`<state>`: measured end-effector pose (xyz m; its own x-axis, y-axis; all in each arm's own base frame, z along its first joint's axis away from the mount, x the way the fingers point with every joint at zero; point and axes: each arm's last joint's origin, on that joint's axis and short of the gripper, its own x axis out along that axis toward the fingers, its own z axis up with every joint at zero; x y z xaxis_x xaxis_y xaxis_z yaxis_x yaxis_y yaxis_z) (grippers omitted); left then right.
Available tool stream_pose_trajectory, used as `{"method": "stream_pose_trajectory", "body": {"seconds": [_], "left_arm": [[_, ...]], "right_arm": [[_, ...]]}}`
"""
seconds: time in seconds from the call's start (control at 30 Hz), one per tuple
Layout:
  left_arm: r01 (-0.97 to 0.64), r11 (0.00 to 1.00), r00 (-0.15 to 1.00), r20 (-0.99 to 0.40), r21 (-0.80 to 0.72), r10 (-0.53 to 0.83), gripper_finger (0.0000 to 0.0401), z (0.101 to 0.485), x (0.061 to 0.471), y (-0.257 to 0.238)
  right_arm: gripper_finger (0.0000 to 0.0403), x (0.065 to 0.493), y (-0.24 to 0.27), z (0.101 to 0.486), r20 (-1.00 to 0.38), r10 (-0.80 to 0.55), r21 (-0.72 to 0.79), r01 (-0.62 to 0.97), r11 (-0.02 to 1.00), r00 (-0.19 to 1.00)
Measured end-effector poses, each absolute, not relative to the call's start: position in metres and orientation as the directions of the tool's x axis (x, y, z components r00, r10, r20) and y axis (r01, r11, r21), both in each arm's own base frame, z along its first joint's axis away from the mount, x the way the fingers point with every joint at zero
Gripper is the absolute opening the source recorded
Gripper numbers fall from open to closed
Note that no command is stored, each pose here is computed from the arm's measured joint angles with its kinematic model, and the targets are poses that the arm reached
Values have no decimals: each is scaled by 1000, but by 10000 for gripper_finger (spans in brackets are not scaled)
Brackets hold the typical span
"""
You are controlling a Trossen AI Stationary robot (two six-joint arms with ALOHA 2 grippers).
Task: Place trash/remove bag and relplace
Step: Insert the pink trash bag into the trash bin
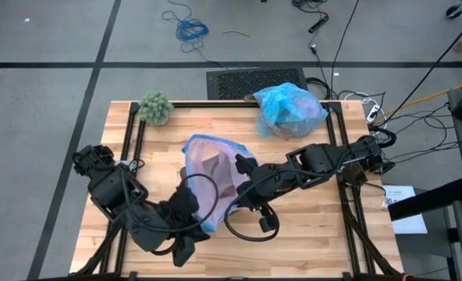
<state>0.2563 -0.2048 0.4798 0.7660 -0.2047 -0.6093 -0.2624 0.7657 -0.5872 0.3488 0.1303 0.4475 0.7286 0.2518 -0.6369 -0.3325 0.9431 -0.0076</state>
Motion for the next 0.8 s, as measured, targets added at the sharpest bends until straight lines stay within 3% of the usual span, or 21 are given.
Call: {"method": "stream_pose_trajectory", "body": {"seconds": [0.27,0.5,0.7,0.8], "left_arm": [[-297,778,747,-642,-553,-171,8,475,250,-209],[-400,787,700,-711,-469,-68,2,454,250,-215],[-358,755,828,-560,-550,-16,1,470,243,-223],[-395,733,805,-593,-554,-15,1,468,230,-226]], "right_arm": [[0,349,128,446,-649,243,-7,-325,946,721],[0,347,122,443,-684,224,-10,-315,949,694],[0,346,121,441,-700,217,-25,-327,945,680],[0,346,121,442,-700,217,-35,-336,941,681]]}}
